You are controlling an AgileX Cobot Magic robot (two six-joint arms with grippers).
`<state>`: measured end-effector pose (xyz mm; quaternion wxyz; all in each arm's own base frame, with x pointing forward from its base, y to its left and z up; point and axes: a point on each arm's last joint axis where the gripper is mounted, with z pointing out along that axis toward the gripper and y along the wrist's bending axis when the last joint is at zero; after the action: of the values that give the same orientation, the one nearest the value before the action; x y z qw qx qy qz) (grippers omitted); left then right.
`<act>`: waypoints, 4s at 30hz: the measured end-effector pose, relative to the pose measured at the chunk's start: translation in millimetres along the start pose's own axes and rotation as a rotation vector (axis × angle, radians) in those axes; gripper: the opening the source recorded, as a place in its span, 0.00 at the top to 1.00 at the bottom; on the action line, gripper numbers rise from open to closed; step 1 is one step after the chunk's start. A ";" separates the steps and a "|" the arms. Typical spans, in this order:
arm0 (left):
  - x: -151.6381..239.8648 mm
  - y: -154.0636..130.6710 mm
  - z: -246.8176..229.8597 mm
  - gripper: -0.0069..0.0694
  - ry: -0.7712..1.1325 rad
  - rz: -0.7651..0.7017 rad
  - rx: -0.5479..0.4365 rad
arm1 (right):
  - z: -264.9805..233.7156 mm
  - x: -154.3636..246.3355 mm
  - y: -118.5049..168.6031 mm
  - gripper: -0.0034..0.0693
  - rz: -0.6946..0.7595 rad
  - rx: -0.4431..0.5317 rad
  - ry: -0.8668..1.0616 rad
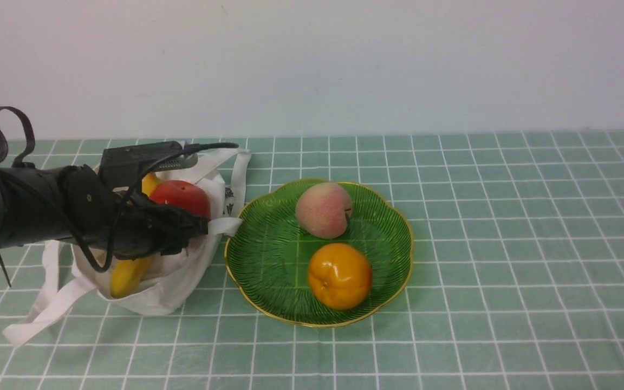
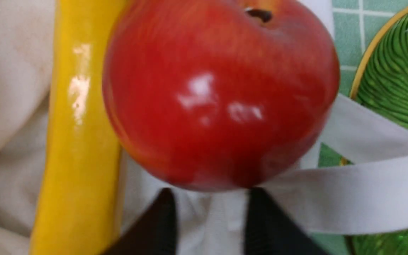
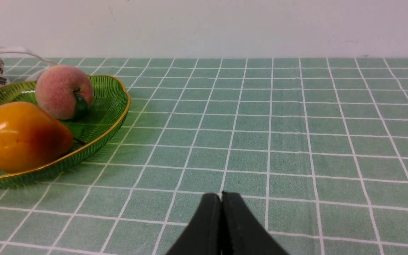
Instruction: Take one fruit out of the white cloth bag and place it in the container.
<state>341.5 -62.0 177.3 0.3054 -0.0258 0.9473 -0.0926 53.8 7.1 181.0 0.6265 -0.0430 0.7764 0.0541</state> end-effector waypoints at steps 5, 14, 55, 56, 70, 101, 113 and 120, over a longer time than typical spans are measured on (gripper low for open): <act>-4.2 -4.7 -25.4 0.90 0.004 0.013 0.022 | 0.0 0.0 0.0 0.97 0.000 0.000 0.000; -17.7 -15.6 -104.7 0.92 -0.132 0.035 0.080 | 0.0 0.0 0.0 0.97 0.000 0.000 0.000; -10.1 5.0 21.2 0.15 -0.169 0.037 -0.028 | 0.0 0.0 0.0 0.97 0.000 0.000 0.000; -10.1 5.0 21.2 0.15 -0.169 0.036 -0.028 | 0.0 0.0 0.0 0.97 0.000 0.000 0.000; -33.8 -11.2 -70.8 0.15 -0.287 0.050 0.044 | 0.0 0.0 0.0 0.97 0.000 0.000 0.000; 10.7 -110.5 -22.4 0.02 -0.225 0.081 0.240 | 0.0 0.0 0.0 0.97 0.000 0.000 0.000; 6.5 -112.8 -98.7 0.16 -0.183 0.116 0.337 | 0.0 0.0 0.0 0.97 0.000 0.000 0.000; 10.5 -104.8 -178.5 0.69 -0.259 0.263 0.409 | 0.0 0.0 0.0 0.97 0.000 0.000 0.000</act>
<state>228.0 -137.5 333.4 0.4323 0.1480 0.8572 -0.2375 53.8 7.1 181.0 0.6265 -0.0430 0.7764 0.0541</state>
